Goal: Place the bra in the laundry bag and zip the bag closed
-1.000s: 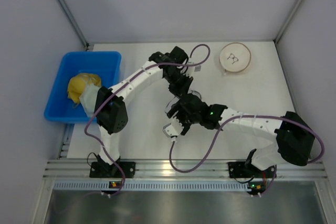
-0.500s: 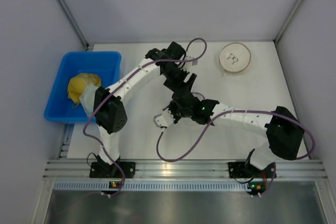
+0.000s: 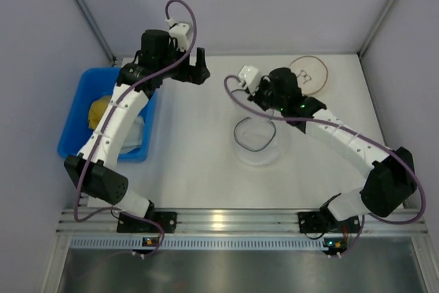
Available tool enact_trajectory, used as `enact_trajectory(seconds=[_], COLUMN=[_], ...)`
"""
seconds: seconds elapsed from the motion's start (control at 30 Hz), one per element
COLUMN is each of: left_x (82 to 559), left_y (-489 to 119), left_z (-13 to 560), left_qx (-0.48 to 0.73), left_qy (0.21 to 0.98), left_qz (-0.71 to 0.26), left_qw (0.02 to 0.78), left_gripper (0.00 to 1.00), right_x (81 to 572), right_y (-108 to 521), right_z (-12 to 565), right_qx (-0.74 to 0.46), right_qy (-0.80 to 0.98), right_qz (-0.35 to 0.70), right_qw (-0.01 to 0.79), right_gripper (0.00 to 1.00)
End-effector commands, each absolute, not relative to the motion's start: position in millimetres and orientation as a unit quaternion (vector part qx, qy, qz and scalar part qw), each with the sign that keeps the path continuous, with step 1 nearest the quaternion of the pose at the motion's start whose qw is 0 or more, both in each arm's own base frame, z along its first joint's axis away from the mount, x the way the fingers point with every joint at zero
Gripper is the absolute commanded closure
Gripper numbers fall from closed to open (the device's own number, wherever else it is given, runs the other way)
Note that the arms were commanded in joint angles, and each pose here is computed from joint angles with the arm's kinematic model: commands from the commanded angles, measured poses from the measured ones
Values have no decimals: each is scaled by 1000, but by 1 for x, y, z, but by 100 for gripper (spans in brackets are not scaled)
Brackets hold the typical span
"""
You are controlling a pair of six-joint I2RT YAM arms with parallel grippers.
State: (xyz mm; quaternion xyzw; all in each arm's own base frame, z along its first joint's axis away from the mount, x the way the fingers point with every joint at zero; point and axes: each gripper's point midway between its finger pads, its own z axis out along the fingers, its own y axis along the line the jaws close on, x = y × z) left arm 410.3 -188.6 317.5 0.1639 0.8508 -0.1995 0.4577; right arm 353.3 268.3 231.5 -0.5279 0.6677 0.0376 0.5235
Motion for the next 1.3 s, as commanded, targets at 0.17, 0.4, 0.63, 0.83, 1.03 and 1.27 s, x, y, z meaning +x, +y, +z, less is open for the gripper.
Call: enact_trajectory(seconds=[0.17, 0.4, 0.63, 0.83, 1.03, 1.27], left_x=[347, 308, 283, 272, 282, 292], left_y=[-220, -266, -312, -315, -309, -325], left_z=[283, 233, 180, 149, 152, 140], left_qx=[164, 154, 108, 70, 72, 62], left_qy=[836, 856, 883, 892, 896, 898], left_qz=[-323, -387, -416, -421, -396, -400], left_qw=[412, 306, 188, 147, 188, 171], left_gripper=[21, 28, 28, 29, 29, 33], right_x=[401, 394, 392, 399, 401, 371], right_y=[186, 172, 159, 139, 92, 53], right_z=[297, 282, 245, 237, 218, 176], right_qx=[-107, 48, 144, 201, 304, 409], right_qy=[775, 774, 779, 773, 758, 719], right_qz=[257, 360, 391, 386, 373, 381], right_qw=[567, 518, 468, 461, 441, 414], right_gripper=[100, 100, 100, 100, 100, 100])
